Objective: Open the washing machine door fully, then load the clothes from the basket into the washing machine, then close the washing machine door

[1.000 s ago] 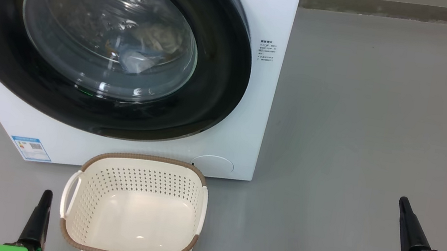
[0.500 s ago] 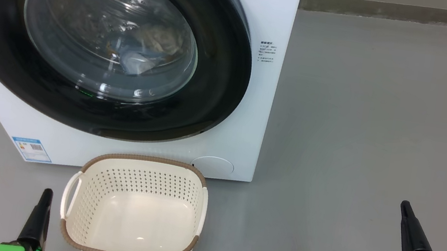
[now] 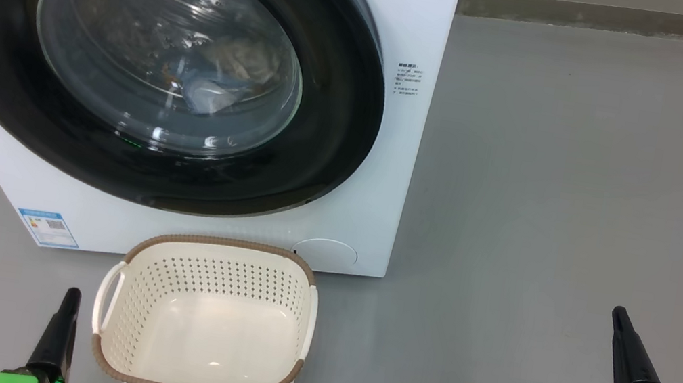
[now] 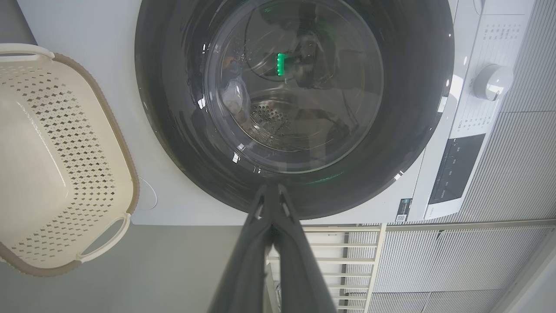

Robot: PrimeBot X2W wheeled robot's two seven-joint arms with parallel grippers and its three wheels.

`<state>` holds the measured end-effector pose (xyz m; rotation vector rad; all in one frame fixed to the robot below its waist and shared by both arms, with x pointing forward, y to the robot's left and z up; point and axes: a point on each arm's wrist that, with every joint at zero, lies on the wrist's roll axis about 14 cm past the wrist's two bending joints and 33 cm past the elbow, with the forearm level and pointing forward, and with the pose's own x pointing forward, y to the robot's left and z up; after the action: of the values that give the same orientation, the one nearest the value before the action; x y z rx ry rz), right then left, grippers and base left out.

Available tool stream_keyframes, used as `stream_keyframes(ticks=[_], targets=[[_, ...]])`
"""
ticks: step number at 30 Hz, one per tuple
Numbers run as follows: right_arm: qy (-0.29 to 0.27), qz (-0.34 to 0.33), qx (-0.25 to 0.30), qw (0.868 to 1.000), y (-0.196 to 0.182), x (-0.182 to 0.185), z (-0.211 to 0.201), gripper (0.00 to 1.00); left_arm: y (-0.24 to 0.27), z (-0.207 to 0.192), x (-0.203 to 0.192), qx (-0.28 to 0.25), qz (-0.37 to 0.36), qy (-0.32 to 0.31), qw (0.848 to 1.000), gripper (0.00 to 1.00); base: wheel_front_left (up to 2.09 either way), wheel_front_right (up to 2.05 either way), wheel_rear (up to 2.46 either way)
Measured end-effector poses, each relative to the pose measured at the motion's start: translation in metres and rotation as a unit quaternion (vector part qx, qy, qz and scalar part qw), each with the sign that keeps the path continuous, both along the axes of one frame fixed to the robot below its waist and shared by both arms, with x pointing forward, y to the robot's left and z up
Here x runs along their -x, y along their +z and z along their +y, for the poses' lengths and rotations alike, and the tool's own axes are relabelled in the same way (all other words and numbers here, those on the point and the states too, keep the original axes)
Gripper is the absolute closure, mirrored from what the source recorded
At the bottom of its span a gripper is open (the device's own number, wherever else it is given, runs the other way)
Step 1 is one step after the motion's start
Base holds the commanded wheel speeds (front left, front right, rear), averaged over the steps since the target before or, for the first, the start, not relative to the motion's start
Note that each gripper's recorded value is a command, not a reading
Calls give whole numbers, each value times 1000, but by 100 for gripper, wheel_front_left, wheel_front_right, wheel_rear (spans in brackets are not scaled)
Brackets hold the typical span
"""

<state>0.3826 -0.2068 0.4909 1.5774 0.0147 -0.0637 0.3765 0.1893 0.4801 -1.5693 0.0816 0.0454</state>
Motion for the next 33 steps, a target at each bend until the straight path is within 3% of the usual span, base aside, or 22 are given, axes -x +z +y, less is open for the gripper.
stream_keyframes(ticks=[33], targets=[[3, 1, -2, 1000, -1, 0, 1, 100, 0, 0, 0, 0, 0, 0, 1000, 100, 0, 0, 0]])
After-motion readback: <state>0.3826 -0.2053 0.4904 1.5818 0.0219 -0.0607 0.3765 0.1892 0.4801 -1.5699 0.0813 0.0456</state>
